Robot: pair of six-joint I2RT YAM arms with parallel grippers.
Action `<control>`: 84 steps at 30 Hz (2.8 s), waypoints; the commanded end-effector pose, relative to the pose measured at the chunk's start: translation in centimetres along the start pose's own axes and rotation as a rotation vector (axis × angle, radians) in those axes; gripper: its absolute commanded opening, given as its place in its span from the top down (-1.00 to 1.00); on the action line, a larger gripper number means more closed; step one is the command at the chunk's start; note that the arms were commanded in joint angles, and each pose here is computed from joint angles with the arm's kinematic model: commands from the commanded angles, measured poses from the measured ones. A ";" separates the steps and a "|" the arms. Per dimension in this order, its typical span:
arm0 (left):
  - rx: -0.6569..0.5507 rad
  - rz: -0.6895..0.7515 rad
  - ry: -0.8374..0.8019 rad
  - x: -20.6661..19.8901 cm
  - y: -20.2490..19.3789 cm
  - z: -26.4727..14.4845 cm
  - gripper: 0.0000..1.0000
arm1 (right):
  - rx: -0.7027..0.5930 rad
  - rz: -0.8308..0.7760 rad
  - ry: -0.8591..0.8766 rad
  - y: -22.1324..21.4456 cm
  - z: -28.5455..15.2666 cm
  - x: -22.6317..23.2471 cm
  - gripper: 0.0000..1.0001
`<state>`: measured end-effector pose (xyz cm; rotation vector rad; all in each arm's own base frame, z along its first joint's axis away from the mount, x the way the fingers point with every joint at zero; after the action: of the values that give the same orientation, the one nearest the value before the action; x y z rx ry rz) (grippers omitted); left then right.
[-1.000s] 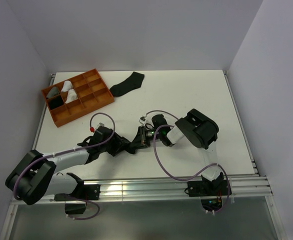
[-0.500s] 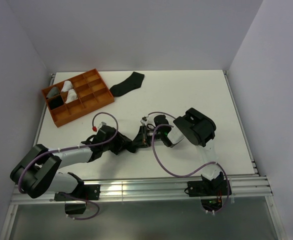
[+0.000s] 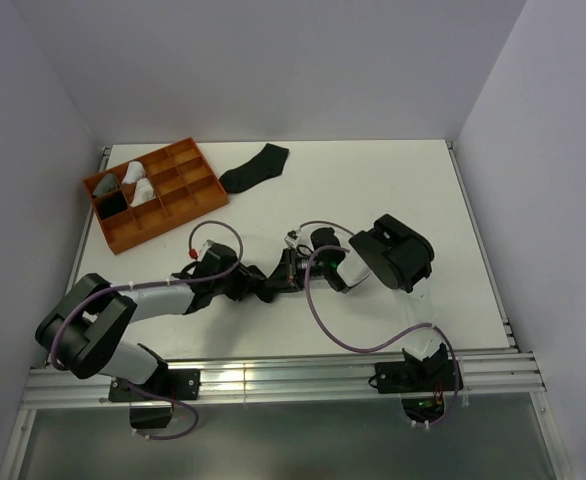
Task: Roll the socks
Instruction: Pick up the sock at the center of the board, then place the sock in the storage box.
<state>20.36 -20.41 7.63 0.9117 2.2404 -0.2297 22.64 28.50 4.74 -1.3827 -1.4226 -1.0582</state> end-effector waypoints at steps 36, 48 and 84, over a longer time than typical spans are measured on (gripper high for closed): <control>-0.529 0.352 0.344 -6.2 17.2 -12.6 0.99 | -0.600 -0.715 -0.423 -2.3 -13.1 10.8 -0.45; -0.667 0.424 0.455 -3.5 30.5 -15.9 0.99 | -0.672 -0.771 -0.418 -3.2 -13.7 10.5 -0.48; -0.316 1.020 0.338 3.3 35.9 -11.1 0.99 | -0.659 -0.919 -0.465 -5.3 -12.0 10.6 -0.46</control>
<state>35.85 12.29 16.35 1.8032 1.8023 0.7495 17.39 19.55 17.72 -1.5036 -2.2785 -1.9511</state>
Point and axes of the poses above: each gripper's point midway between its finger pads, its own z axis out along the fingers, its own x axis along the line the jaws close on, y = z × x, the point moved 8 cm from there along -z, back along the fingers
